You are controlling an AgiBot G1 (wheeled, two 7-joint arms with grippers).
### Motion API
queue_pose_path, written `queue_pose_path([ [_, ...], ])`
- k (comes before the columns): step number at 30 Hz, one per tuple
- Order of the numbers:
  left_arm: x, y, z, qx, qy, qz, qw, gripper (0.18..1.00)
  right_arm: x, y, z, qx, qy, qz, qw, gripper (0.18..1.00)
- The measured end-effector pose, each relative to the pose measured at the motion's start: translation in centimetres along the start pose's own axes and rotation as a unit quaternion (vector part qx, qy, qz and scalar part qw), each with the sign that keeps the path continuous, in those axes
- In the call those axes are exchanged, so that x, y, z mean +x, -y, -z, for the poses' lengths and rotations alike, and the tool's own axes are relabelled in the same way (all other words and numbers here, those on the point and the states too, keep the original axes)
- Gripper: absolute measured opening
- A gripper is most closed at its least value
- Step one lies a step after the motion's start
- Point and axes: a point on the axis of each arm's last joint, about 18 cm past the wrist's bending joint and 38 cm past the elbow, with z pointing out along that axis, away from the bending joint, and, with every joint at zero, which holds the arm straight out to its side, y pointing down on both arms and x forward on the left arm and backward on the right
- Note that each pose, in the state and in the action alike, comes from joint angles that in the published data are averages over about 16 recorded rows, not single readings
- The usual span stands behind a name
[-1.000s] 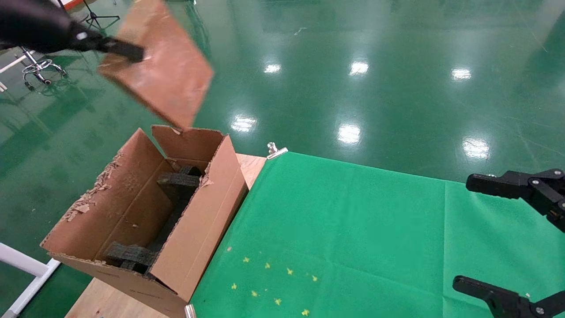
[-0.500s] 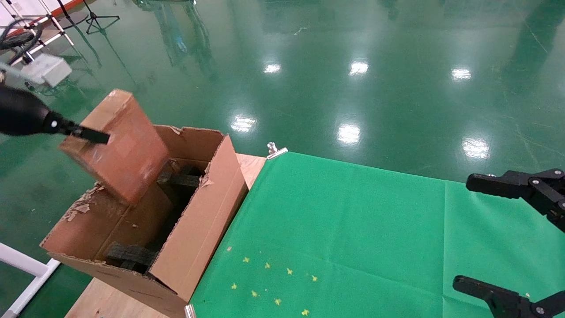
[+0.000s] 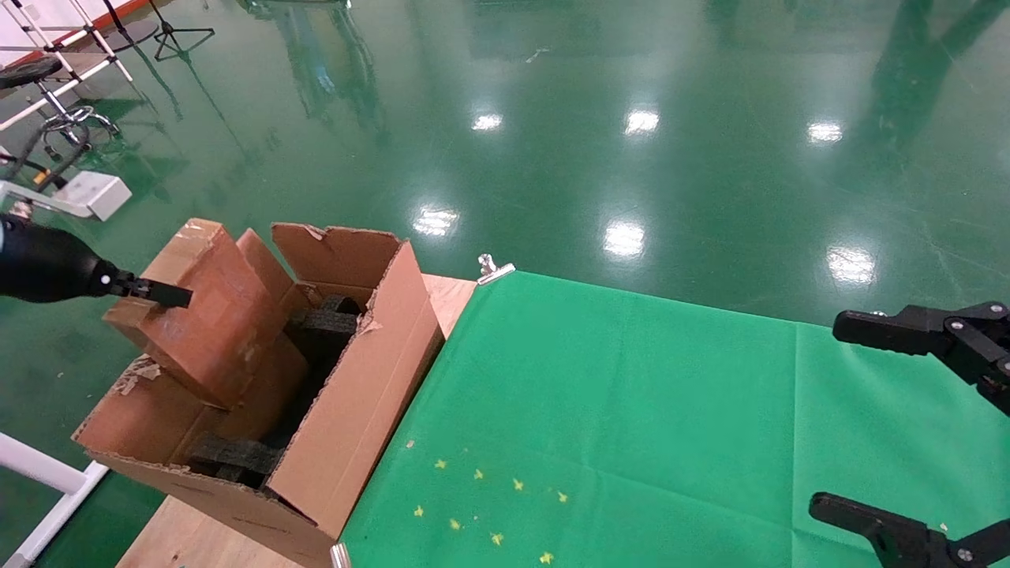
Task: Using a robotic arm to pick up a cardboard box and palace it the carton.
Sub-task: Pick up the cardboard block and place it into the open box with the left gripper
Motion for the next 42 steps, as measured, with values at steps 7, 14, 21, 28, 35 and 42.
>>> queue_pose_path([
  [7, -0.1, -1.2, -2.4, -0.015, 0.008, 0.014, 0.9998, 0.268, 0.0, 0.0, 0.0, 0.000, 0.000, 0.000, 1.000, 1.001],
  [14, 0.2, -2.3, -4.6, -0.031, 0.016, 0.023, 0.9991, 0.268, 0.0, 0.0, 0.0, 0.000, 0.000, 0.000, 1.000, 1.001],
  [21, 0.6, -3.5, -6.5, -0.046, 0.025, 0.033, 0.9981, 0.268, 0.0, 0.0, 0.0, 0.000, 0.000, 0.000, 1.000, 1.001],
  [28, 0.9, -4.7, -8.1, -0.058, 0.032, 0.041, 0.9969, 0.268, 0.0, 0.0, 0.0, 0.000, 0.000, 0.000, 1.000, 1.001],
  [35, 1.2, -5.7, -9.7, -0.063, 0.044, 0.046, 0.9960, 0.268, 0.0, 0.0, 0.0, 0.000, 0.000, 0.000, 1.000, 1.001],
  [42, 1.4, -6.3, -11.5, -0.056, 0.065, 0.046, 0.9952, 0.268, 0.0, 0.0, 0.0, 0.000, 0.000, 0.000, 1.000, 1.001],
])
